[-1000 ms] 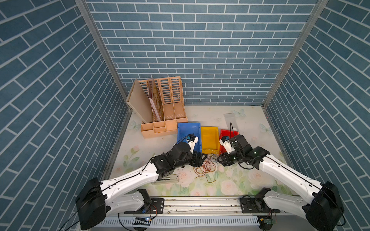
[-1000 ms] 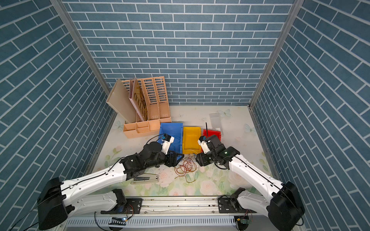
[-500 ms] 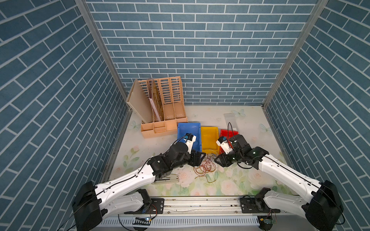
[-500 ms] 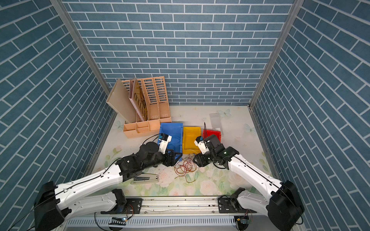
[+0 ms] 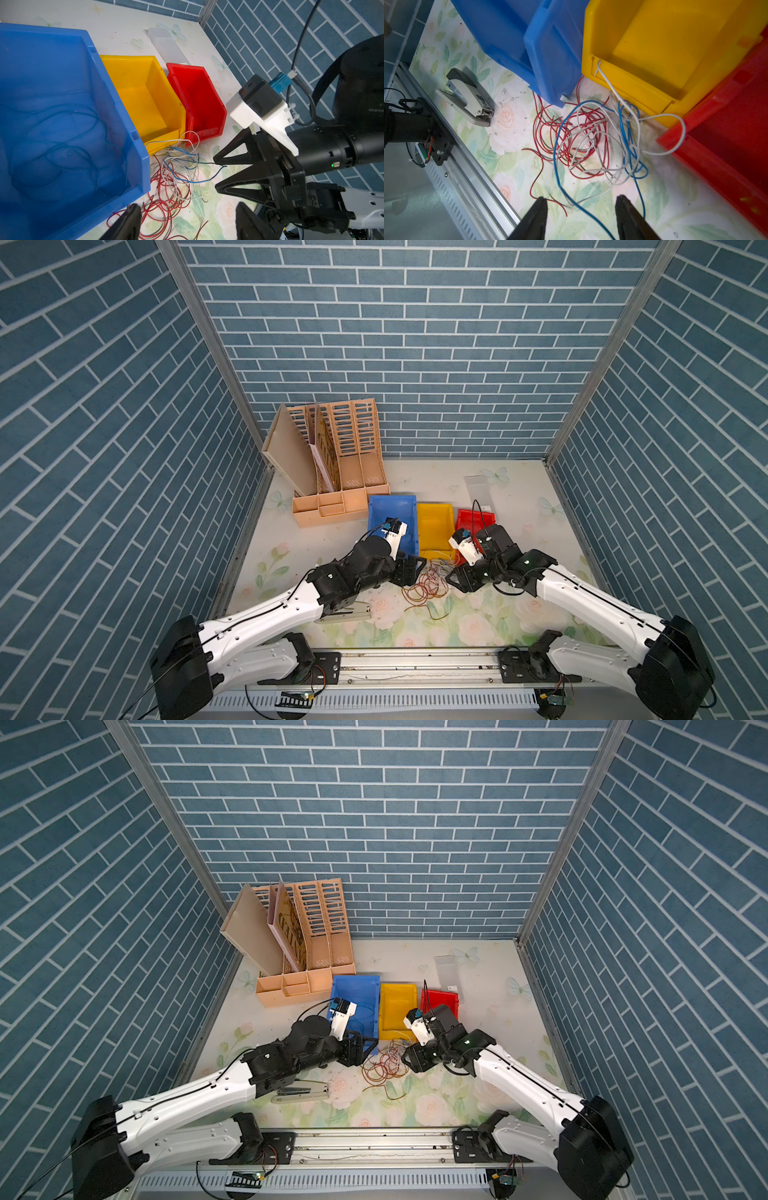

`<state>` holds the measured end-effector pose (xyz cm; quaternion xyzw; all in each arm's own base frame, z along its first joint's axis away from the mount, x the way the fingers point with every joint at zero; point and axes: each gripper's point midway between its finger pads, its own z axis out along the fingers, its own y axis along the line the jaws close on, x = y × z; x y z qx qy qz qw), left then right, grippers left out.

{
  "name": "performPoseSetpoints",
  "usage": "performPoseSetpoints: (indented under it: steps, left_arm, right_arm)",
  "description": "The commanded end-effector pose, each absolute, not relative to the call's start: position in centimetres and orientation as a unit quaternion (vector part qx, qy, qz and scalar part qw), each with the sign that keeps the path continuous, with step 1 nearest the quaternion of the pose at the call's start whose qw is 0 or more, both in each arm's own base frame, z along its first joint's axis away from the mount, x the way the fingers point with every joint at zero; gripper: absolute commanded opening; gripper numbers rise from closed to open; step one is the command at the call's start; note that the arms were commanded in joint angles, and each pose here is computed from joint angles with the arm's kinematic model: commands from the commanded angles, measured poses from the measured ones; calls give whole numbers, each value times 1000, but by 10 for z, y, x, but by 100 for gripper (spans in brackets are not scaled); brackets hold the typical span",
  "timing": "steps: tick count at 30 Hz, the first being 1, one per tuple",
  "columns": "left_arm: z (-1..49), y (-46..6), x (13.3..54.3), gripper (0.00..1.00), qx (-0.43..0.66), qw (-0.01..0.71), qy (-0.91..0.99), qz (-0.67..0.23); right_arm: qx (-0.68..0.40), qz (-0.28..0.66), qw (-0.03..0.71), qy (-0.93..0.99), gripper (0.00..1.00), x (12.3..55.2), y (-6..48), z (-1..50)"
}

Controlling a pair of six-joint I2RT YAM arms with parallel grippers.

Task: Untangle and sort cables by color
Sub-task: Untie the cable.

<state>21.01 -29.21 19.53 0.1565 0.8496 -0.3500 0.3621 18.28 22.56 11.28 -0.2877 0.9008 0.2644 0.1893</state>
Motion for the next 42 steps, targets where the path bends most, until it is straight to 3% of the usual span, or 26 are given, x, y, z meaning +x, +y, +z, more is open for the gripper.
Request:
performPoseSetpoints:
  steps: [1,5,14,19,26,42]
  left_arm:
    - [193,-289,209,75,157,366,850,-346]
    - [192,-289,209,76,157,365,851,-344]
    - [191,-288,208,76,157,365,850,-344]
    - [190,-289,209,77,161,367,849,-344]
    - [192,-298,209,77,170,363,846,-353]
    - [249,-326,217,76,202,420,783,-413]
  right_arm:
    - [-305,255,196,896,56,184,226,108]
    - [-304,248,188,901,54,185,225,101]
    - [-289,225,194,910,35,189,216,105]
    - [-272,203,199,919,0,192,208,104]
    - [-260,200,199,924,0,190,208,118]
    - [-265,252,268,891,0,183,215,227]
